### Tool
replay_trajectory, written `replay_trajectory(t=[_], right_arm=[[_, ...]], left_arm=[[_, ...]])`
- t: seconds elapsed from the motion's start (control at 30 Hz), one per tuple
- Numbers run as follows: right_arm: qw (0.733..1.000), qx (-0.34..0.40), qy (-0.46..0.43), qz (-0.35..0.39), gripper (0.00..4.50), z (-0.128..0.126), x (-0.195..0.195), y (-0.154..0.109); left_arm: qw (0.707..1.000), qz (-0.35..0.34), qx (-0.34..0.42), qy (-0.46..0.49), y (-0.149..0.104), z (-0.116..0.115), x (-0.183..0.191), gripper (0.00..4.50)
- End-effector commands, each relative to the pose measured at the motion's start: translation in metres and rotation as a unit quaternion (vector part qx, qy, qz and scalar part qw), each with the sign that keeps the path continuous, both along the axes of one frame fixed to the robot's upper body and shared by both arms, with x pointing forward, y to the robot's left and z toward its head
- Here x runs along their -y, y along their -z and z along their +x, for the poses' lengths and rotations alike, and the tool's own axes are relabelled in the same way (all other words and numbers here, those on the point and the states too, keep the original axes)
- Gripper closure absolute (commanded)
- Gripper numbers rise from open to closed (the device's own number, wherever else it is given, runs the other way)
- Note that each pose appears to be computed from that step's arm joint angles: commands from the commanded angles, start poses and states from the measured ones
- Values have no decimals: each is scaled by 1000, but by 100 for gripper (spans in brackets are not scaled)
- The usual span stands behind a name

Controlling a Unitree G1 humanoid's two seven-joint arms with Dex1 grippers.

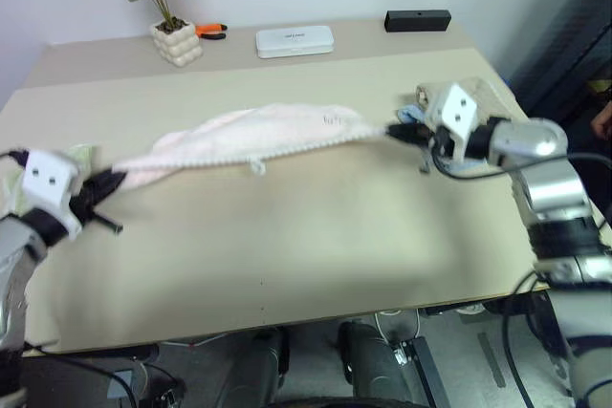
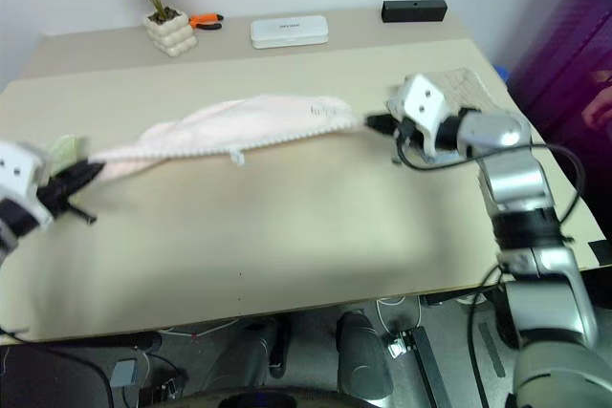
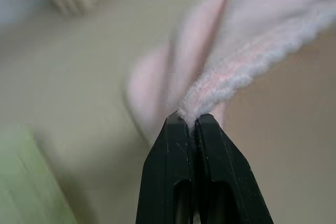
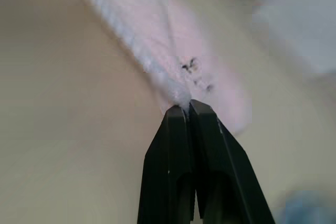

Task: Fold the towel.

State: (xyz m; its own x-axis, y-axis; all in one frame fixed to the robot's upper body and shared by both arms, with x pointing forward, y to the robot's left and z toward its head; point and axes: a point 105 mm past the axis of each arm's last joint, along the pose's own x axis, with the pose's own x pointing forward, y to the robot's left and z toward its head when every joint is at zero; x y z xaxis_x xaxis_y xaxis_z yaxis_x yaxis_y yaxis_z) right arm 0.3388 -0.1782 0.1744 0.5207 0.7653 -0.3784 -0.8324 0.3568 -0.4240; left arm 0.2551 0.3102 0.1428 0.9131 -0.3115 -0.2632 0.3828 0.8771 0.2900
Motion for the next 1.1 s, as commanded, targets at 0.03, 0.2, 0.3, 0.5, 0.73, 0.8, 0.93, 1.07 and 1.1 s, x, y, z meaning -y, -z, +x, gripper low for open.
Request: replay_trajectory(t=[0.03,0.2,0.3,0.5,0.73,0.8,0.93,1.07,1.1], right_arm=[[998,-42,-38,-8,446,-35,6,-11],[995,-86,-50,-17,446,-56,11,-8],[998,-53,-30,-9,446,-44,13,-14],[999,31,36,-4,446,13,9,-19],[994,73,86,-3,446,70,-1,-14],[993,75,87,0,446,79,-6,-11],[992,74,101,5,446,93,-14,-3],[988,81,128,14,446,102,-12,-2],[987,84,137,16,446,104,-11,-2]], left_arm=[[999,10,-22,25,-16,-21,3,450],[995,-4,-89,53,-10,-38,7,450],[995,-4,-87,55,-10,-32,7,450],[999,33,-25,16,-11,17,-8,450],[999,51,13,-13,-6,72,-18,450],[998,54,15,-14,-2,82,-18,450],[997,64,17,-26,5,99,-21,450],[998,53,15,-27,12,104,-22,450],[998,51,17,-34,13,105,-24,450]])
